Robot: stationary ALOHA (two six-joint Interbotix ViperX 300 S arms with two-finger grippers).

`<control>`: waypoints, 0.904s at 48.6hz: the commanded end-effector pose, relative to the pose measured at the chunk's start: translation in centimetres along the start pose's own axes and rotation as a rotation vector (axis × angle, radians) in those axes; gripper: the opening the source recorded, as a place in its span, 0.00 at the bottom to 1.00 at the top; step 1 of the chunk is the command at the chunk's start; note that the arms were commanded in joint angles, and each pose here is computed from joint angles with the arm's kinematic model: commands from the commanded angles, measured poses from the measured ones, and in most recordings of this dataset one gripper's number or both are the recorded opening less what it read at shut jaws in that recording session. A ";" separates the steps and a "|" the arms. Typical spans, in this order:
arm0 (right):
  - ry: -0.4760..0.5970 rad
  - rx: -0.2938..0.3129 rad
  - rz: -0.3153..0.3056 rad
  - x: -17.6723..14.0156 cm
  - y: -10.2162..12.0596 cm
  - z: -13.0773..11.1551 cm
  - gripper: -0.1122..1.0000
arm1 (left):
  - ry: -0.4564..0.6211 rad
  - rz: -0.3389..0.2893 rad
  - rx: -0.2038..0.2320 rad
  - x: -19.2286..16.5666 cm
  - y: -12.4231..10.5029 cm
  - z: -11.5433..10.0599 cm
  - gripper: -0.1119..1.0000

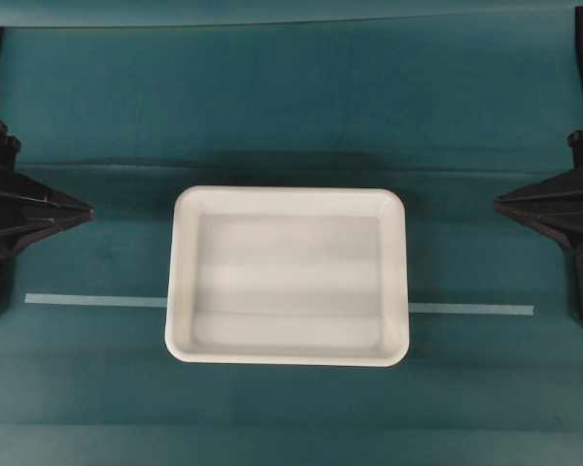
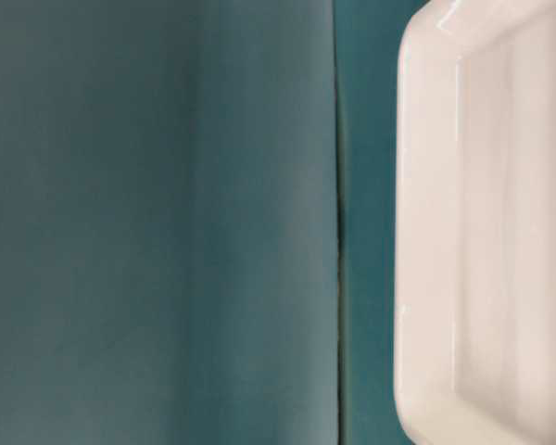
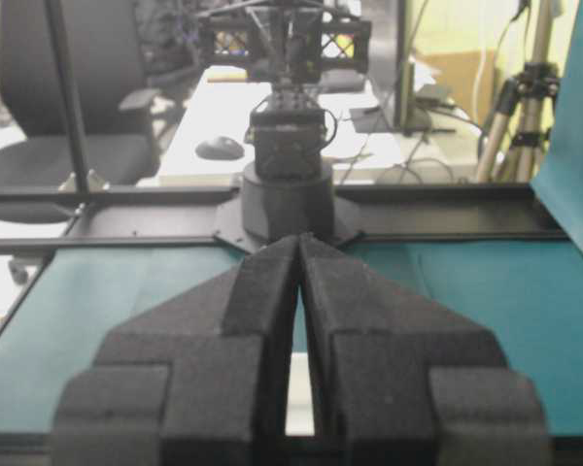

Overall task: Lift the white case with both hands.
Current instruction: 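Open both grippers and move them inward toward the tray's short sides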

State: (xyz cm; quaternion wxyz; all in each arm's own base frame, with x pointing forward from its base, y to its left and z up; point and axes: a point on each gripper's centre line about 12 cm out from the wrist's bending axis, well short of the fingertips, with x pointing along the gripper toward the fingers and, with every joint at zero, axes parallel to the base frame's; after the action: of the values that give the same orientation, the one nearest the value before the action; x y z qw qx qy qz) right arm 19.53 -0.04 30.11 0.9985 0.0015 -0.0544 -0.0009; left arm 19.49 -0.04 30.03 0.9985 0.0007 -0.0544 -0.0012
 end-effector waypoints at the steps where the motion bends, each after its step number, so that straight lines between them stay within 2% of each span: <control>1: -0.006 0.016 -0.003 0.2 -0.1 0.2 0.18 | 0.026 -0.006 -0.036 0.6 -0.1 0.1 0.23; 3: 0.001 0.061 -0.014 0.3 -0.2 0.3 0.18 | 0.031 -0.005 -0.065 0.7 -0.1 0.2 0.22; 8: 0.028 0.242 -0.045 0.6 -0.5 0.5 0.10 | 0.036 -0.005 -0.148 0.9 -0.1 0.6 0.09; 13: 0.073 0.412 -0.068 0.7 -0.7 0.3 0.10 | 0.028 -0.010 -0.239 1.1 -0.2 1.2 0.07; 20: 0.139 0.648 -0.095 1.1 -0.6 -0.2 0.10 | 0.069 -0.012 -0.436 1.6 -0.5 1.1 0.07; 21: 0.154 0.701 -0.102 1.2 -0.6 -0.4 0.10 | 0.077 -0.009 -0.468 1.7 -0.5 1.1 0.07; 26: 0.225 0.866 -0.133 1.6 -0.4 -1.4 0.10 | 0.109 0.009 -0.658 1.9 -0.5 0.6 0.07; 34: 0.337 1.045 -0.193 2.2 0.0 -3.4 0.10 | 0.184 0.065 -0.953 2.4 -0.6 -0.8 0.07; 38: 0.379 1.115 -0.232 2.4 -0.1 -4.4 0.10 | 0.228 0.101 -1.043 2.5 -0.6 -1.6 0.07; 44: 0.433 1.224 -0.312 2.6 -0.4 -5.9 0.10 | 0.276 0.151 -1.126 2.9 -0.5 -2.7 0.07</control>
State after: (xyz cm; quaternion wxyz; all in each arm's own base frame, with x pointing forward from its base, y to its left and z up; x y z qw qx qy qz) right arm 22.12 -0.09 25.20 0.8114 0.5586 0.1450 -0.0930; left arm 21.80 -0.55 27.78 0.8495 -0.5214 0.0745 0.0309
